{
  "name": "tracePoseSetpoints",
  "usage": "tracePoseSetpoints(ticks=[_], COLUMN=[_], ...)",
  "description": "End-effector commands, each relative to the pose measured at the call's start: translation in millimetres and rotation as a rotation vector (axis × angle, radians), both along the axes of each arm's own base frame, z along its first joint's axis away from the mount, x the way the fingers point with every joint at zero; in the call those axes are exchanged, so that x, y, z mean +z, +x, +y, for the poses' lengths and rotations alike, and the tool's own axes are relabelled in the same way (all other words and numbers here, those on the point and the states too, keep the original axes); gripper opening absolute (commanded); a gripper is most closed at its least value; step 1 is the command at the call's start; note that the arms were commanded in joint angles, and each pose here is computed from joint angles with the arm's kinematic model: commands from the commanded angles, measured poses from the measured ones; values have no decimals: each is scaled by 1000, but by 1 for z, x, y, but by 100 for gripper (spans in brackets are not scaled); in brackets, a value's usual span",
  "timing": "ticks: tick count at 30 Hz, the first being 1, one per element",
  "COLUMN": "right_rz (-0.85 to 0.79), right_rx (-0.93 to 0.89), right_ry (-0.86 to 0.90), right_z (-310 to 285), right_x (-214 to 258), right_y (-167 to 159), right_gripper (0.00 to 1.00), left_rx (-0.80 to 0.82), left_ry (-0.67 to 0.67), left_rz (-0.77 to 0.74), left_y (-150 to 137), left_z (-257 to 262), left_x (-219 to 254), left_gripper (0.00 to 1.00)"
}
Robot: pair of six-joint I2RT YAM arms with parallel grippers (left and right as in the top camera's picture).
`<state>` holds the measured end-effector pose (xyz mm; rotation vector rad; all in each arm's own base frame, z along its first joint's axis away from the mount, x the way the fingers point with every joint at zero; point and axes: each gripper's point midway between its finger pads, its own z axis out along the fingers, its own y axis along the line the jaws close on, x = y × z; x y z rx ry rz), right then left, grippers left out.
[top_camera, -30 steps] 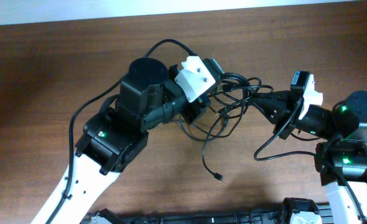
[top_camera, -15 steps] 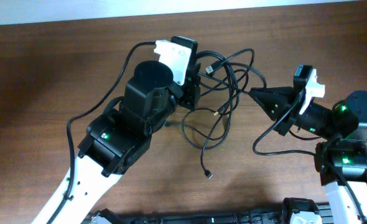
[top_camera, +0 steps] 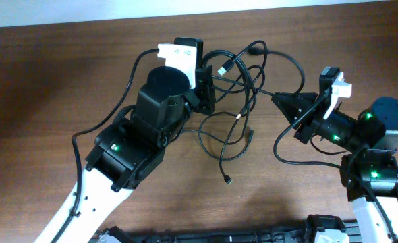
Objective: Untangle cables
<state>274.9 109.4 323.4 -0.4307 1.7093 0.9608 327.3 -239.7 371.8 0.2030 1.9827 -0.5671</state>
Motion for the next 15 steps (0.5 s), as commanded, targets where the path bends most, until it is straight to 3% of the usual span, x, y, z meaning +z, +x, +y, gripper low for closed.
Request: tracePoseSetpoints(ticks=[1,2,3,9,15], right_rz=[12,12,12,11,5], right_rx=[-84,-84,-82,-61,-43], right_ry=[-7,-7,-7,-3,0], right_z=[-11,-11,-11,-9,-7], right_x=[0,0,0,1,2], right_y=[9,9,9,7,5], right_gripper=[20,36,100,99,99], left_rx=[194,195,196,155,-197], left_ry=[20,20,21,76,293], left_rz=[-54,-54,-55,-79,-211], left_y=[16,16,17,15,-4], left_z=[39,39,39,36,0], left_x=[12,12,12,12,9], left_gripper=[0,0,0,0,0])
